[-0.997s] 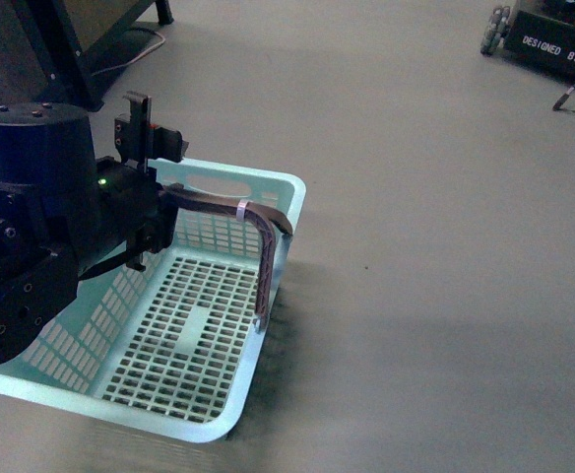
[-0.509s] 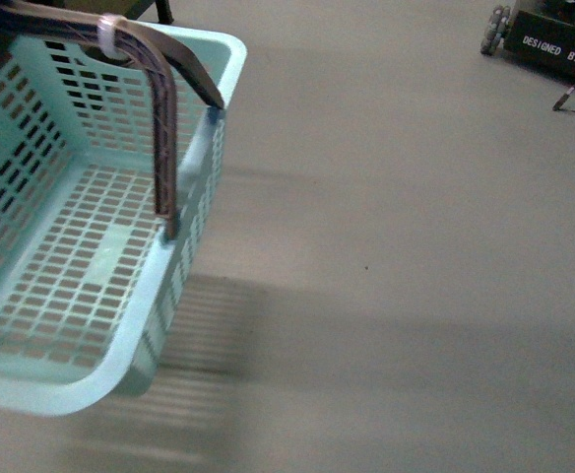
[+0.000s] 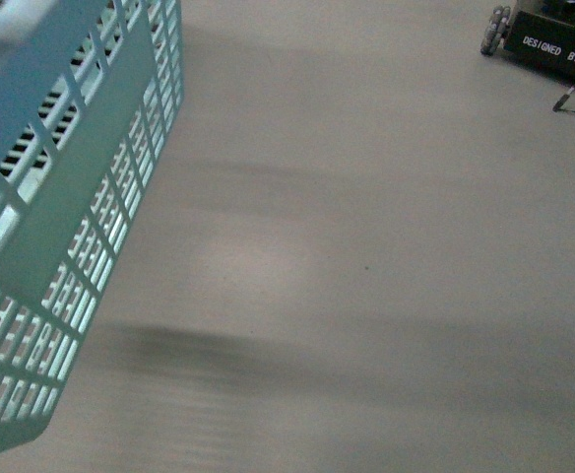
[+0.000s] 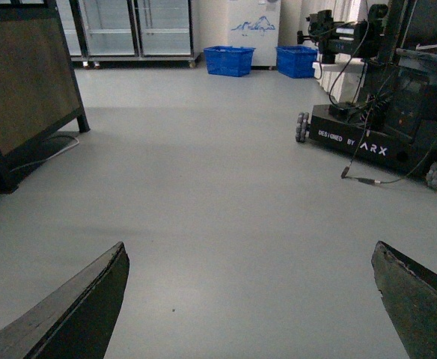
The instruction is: Pick mango and avocado into basket
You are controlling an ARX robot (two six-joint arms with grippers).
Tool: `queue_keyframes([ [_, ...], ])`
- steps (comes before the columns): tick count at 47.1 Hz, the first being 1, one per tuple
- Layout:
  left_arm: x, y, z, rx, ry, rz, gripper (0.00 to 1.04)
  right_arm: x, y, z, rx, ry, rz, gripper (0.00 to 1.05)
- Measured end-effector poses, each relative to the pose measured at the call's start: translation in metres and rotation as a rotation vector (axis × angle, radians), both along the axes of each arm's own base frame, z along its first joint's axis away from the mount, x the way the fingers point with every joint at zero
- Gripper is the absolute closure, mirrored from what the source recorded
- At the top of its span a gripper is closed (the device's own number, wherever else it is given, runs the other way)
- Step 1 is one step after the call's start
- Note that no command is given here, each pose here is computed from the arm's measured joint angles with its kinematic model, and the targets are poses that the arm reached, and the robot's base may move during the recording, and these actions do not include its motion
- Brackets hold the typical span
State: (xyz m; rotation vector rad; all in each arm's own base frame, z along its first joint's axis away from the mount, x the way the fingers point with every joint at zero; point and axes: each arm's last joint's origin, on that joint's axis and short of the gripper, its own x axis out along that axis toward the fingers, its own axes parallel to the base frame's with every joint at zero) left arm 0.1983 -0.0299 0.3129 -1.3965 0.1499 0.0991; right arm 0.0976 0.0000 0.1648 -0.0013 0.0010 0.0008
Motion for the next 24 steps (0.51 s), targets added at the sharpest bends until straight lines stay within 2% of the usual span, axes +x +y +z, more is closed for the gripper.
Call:
queue_keyframes([
  [8, -0.009, 0.000, 0.015, -0.005, -0.032, -0.006, 0.95, 0.000, 0.000, 0.000, 0.000, 0.000, 0.000, 0.08],
  [24, -0.015, 0.002, 0.018, 0.014, -0.041, -0.001, 0.95, 0.000, 0.000, 0.000, 0.000, 0.000, 0.000, 0.08],
])
